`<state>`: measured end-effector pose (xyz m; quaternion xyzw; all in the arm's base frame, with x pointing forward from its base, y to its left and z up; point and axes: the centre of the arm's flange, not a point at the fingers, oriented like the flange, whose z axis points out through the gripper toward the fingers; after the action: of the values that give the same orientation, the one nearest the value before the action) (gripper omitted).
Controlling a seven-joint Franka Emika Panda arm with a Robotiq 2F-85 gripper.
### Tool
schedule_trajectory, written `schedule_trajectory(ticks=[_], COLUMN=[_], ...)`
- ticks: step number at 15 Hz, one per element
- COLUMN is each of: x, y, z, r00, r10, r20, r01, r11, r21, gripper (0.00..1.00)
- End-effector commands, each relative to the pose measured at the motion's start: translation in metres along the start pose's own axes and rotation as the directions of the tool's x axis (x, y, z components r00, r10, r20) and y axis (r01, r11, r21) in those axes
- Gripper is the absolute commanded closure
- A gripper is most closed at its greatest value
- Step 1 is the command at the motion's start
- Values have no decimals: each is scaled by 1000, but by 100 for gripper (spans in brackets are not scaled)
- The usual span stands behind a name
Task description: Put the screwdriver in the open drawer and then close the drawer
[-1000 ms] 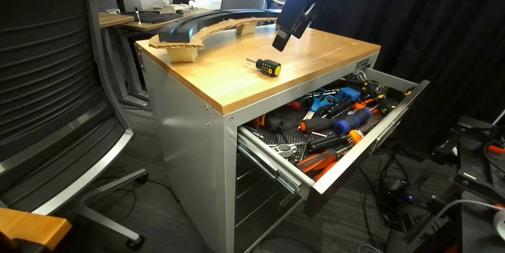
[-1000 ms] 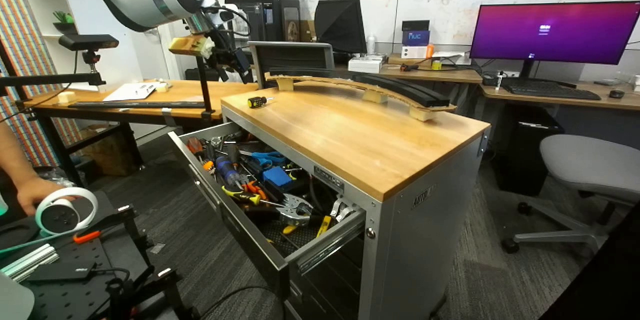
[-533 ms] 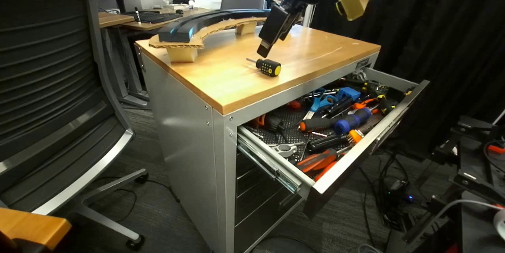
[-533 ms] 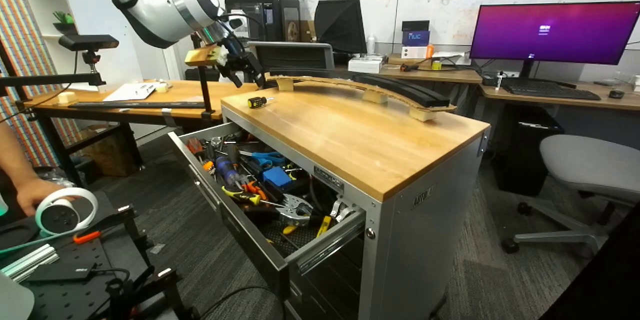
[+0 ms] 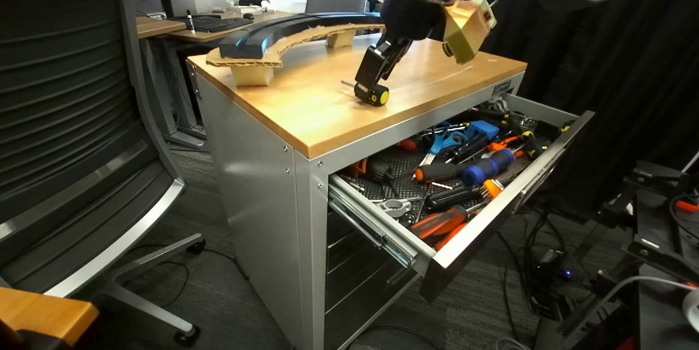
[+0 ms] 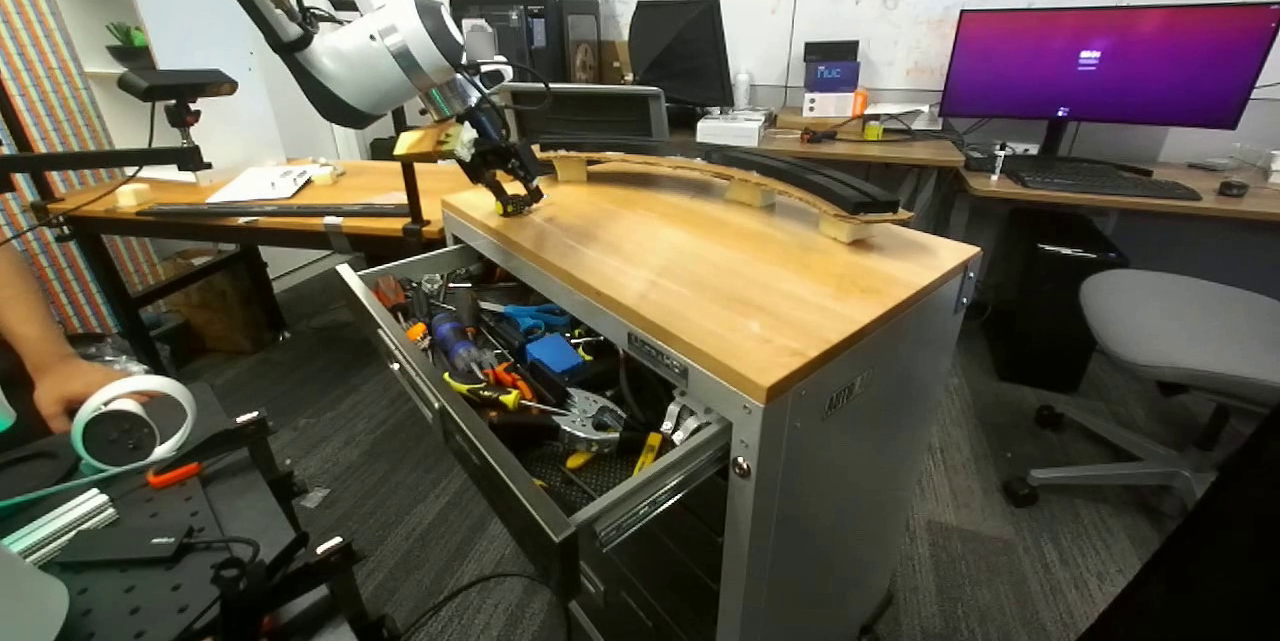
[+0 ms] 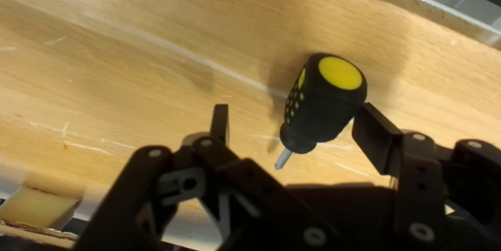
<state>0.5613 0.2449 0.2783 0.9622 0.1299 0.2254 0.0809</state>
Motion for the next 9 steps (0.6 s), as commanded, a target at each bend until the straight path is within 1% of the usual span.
schedule_trajectory(ticks=[1, 2, 3, 5, 6, 7, 9], x=[11, 13, 13, 10, 5, -1, -11], y=[-5, -3, -3, -2, -4, -6, -9], z=[1, -1, -1, -5, -8, -16, -36], r00=[999, 999, 999, 1000, 999, 993, 982], r10=[29, 33, 36, 13, -24, -92, -163], r20=[-42, -41, -38, 4, 36, 77, 96], r01=[-29, -32, -36, -13, 22, 84, 147], r11=[1000, 999, 999, 999, 998, 992, 977], r21=[5, 5, 7, 37, 57, 92, 154], gripper=[51, 58, 67, 81, 87, 82, 83])
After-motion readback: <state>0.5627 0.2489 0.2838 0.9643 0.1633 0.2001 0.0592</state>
